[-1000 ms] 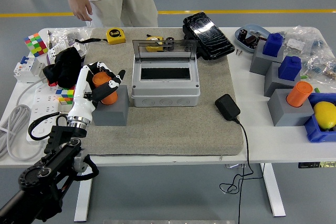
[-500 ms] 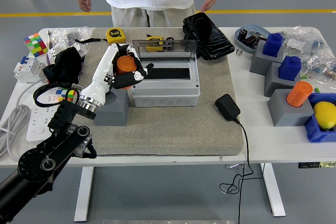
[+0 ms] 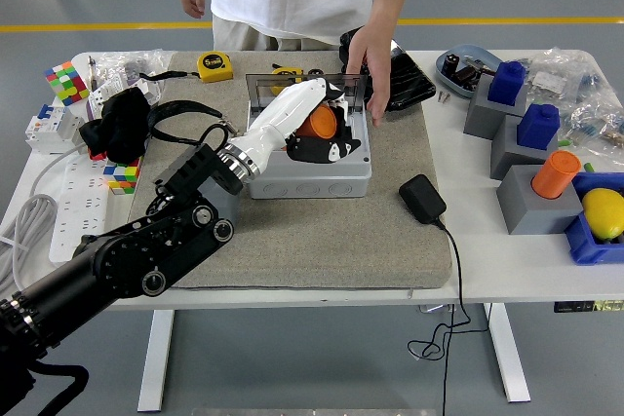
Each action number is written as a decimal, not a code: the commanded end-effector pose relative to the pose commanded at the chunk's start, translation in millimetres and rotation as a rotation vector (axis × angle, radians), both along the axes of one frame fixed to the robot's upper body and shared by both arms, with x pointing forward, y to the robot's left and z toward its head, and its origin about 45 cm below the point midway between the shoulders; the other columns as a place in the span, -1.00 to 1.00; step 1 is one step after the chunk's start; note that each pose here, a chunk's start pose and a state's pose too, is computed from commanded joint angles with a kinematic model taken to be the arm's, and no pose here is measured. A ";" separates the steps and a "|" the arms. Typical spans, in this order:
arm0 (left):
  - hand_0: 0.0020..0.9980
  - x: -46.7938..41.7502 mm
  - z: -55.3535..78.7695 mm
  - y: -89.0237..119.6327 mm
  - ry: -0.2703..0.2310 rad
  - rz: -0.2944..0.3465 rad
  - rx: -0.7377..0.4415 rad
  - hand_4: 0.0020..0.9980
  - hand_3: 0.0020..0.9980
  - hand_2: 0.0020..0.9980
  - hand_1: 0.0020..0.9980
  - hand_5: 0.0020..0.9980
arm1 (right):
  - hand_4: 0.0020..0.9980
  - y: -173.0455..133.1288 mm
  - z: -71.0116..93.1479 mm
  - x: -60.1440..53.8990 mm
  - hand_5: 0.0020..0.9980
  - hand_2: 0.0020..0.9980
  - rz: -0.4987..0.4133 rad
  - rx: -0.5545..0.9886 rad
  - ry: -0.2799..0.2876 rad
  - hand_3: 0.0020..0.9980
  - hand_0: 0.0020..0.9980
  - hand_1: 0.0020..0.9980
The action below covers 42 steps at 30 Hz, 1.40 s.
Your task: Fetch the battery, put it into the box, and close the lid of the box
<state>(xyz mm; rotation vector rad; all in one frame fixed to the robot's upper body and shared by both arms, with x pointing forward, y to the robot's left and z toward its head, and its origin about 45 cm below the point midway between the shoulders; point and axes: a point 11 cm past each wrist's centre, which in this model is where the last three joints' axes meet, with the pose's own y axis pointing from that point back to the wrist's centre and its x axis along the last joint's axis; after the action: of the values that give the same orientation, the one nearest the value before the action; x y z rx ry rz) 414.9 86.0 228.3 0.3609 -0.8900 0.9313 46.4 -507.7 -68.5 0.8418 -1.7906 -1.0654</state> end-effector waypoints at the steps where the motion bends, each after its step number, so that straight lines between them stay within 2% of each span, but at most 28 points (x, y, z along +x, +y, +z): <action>1: -0.81 1.3 -1.1 -5.0 -0.005 -0.003 0.026 0.74 -0.52 -0.60 -0.80 -1.00 | 0.86 0.1 -0.2 -1.0 -0.02 0.18 0.000 0.001 0.002 0.09 0.09 0.21; 4: -0.81 4.9 -5.4 -15.0 -0.012 -0.007 0.088 0.74 -0.52 -0.60 -0.80 -1.00 | 0.86 0.6 -0.8 -3.3 -0.02 0.18 -0.003 0.002 0.006 0.09 0.09 0.21; 5: -0.79 7.7 -7.4 -13.4 -0.014 0.001 0.114 0.89 -0.48 -0.58 -0.78 -1.00 | 0.86 0.8 -1.0 -3.8 -0.03 0.18 -0.003 0.002 0.007 0.09 0.09 0.20; 10: -0.79 20.7 -13.5 -4.5 -0.026 0.034 0.205 0.89 -0.48 -0.58 -0.78 -1.00 | 0.86 1.9 -1.5 -3.8 -0.03 0.18 -0.001 0.004 0.008 0.09 0.09 0.20; 11: -0.77 23.0 -13.8 -2.8 -0.028 0.040 0.216 0.99 -0.43 -0.56 -0.76 -1.00 | 0.86 2.1 -1.5 -3.3 -0.03 0.18 0.000 0.004 0.008 0.09 0.09 0.20; 16: -0.77 34.7 -15.9 7.3 -0.032 0.073 0.266 0.99 -0.43 -0.56 -0.76 -1.00 | 0.86 3.0 -1.7 -1.6 -0.03 0.18 0.002 0.006 0.006 0.09 0.09 0.20; 17: -0.71 36.2 -16.3 9.1 -0.031 0.077 0.268 1.00 -0.33 -0.53 -0.70 -0.95 | 0.86 3.1 -1.7 -1.3 -0.03 0.18 0.003 0.006 0.005 0.09 0.09 0.20; 22: -0.71 39.5 -13.5 11.8 -0.041 0.083 0.256 1.00 -0.33 -0.53 -0.70 -0.95 | 0.86 3.1 -1.6 -0.9 -0.03 0.18 0.008 0.006 0.008 0.09 0.09 0.20; 23: -0.59 39.8 -12.5 11.5 -0.046 0.081 0.254 1.00 -0.27 -0.46 -0.58 -0.85 | 0.86 3.2 -1.6 -0.8 -0.03 0.18 0.009 0.006 0.008 0.09 0.09 0.20; 28: -0.59 38.4 -13.7 10.6 -0.051 0.068 0.248 1.00 -0.27 -0.46 -0.58 -0.85 | 0.86 3.7 -1.6 1.0 -0.03 0.18 0.014 0.006 0.006 0.09 0.09 0.20; 29: -0.39 37.7 -14.7 10.4 -0.051 0.065 0.247 1.00 -0.21 -0.26 -0.27 -0.73 | 0.86 3.9 -1.6 1.1 -0.03 0.18 0.015 0.007 0.005 0.09 0.09 0.20; 34: -0.39 35.1 -19.8 9.9 -0.043 0.052 0.256 1.00 -0.21 -0.26 -0.27 -0.73 | 0.86 4.6 -1.9 1.3 -0.03 0.18 0.014 0.008 0.005 0.09 0.09 0.20; 35: 0.19 34.9 -20.9 10.2 -0.039 0.052 0.257 1.00 0.43 0.32 0.33 -0.54 | 0.86 4.7 -2.0 1.3 -0.03 0.18 0.014 0.009 0.005 0.09 0.09 0.20; 40: 0.19 34.4 -24.8 11.7 -0.018 0.055 0.262 1.00 0.43 0.32 0.33 -0.54 | 0.86 4.5 -1.8 1.7 -0.03 0.18 0.015 0.008 0.004 0.09 0.09 0.20; 41: 0.41 34.0 -25.3 11.7 -0.015 0.055 0.262 1.00 0.60 0.59 0.51 -0.39 | 0.86 4.4 -1.7 1.8 -0.04 0.18 0.015 0.008 0.004 0.09 0.09 0.20; 42: 0.41 33.6 -25.6 11.4 -0.012 0.053 0.259 1.00 0.60 0.59 0.51 -0.39 | 0.86 4.3 -1.7 1.9 -0.04 0.18 0.015 0.008 0.003 0.09 0.09 0.20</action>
<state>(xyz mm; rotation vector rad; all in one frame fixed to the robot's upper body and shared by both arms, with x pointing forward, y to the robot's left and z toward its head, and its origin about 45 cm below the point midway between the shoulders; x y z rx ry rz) 448.5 97.5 202.6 0.6037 -1.0191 0.8693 48.4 -503.4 -70.2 0.8564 -1.7758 -1.0641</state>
